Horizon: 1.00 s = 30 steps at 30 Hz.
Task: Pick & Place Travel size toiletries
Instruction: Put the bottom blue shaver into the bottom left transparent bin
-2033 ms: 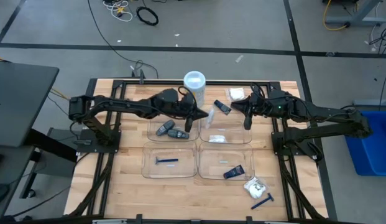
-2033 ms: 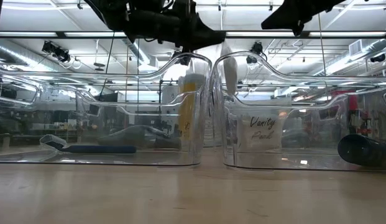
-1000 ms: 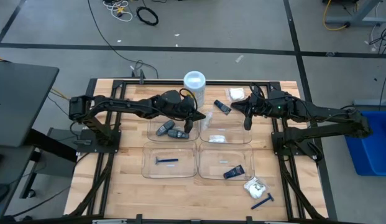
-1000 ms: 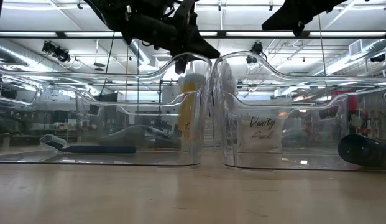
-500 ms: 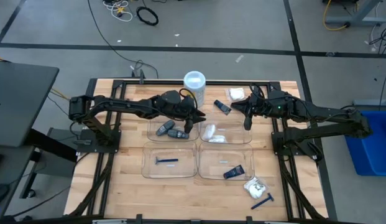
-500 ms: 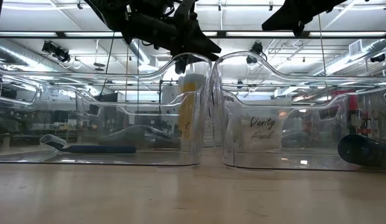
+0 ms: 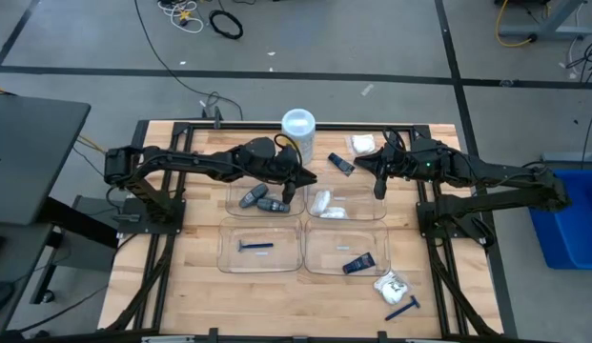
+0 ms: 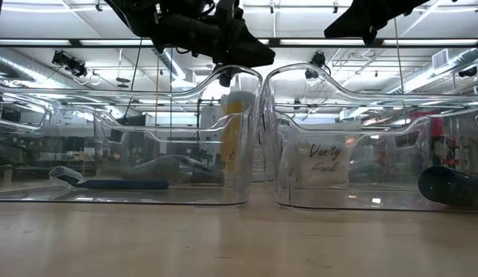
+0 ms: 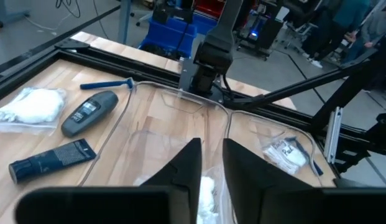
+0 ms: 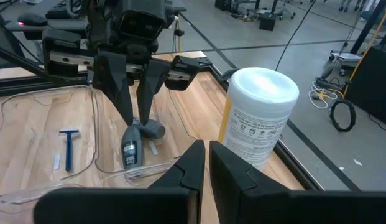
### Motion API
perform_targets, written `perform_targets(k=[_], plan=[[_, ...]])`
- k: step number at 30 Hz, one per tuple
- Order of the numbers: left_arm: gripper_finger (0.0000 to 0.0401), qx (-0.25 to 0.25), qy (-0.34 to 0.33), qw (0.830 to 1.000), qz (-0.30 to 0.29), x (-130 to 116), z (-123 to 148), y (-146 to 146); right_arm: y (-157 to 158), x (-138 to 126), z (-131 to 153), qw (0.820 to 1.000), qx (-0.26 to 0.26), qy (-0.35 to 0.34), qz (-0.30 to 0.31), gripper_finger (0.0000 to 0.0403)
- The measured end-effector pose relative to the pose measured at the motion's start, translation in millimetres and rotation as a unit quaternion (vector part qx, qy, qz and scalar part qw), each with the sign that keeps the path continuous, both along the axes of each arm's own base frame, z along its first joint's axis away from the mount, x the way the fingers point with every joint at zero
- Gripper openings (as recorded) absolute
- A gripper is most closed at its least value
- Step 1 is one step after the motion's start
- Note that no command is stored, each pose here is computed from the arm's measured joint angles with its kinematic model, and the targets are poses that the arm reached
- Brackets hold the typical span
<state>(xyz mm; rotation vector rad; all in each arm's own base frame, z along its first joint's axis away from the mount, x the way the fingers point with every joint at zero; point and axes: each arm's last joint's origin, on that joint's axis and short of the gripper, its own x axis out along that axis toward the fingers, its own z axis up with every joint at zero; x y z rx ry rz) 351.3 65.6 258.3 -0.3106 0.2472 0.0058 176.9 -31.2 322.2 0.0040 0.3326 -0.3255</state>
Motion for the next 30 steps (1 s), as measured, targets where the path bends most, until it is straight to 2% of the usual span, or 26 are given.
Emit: perform_targets(k=[12,17,22,30], plan=[[0.0022,0.002,0.002,1.0,-0.001,-0.2,-0.3,0.2,0.1,-0.8,0.6,1.0,0.0,-0.002,0.0,0.0029],[0.0007,0.008,-0.012,1.0,-0.002,-5.1,9.6,-0.8,0.7,-4.4,3.0,1.0,-0.004,-0.008,0.001,0.003],[0.0008,0.022,-0.031,0.999,0.001,-12.0,22.9,-2.0,2.1,-13.7,5.3,1.0,-0.023,-0.002,0.008,0.0029],[0.0014,0.045,-0.057,0.997,0.002,-22.5,40.9,-3.9,4.7,-31.9,5.9,1.0,-0.023,0.012,0.008,0.0029]])
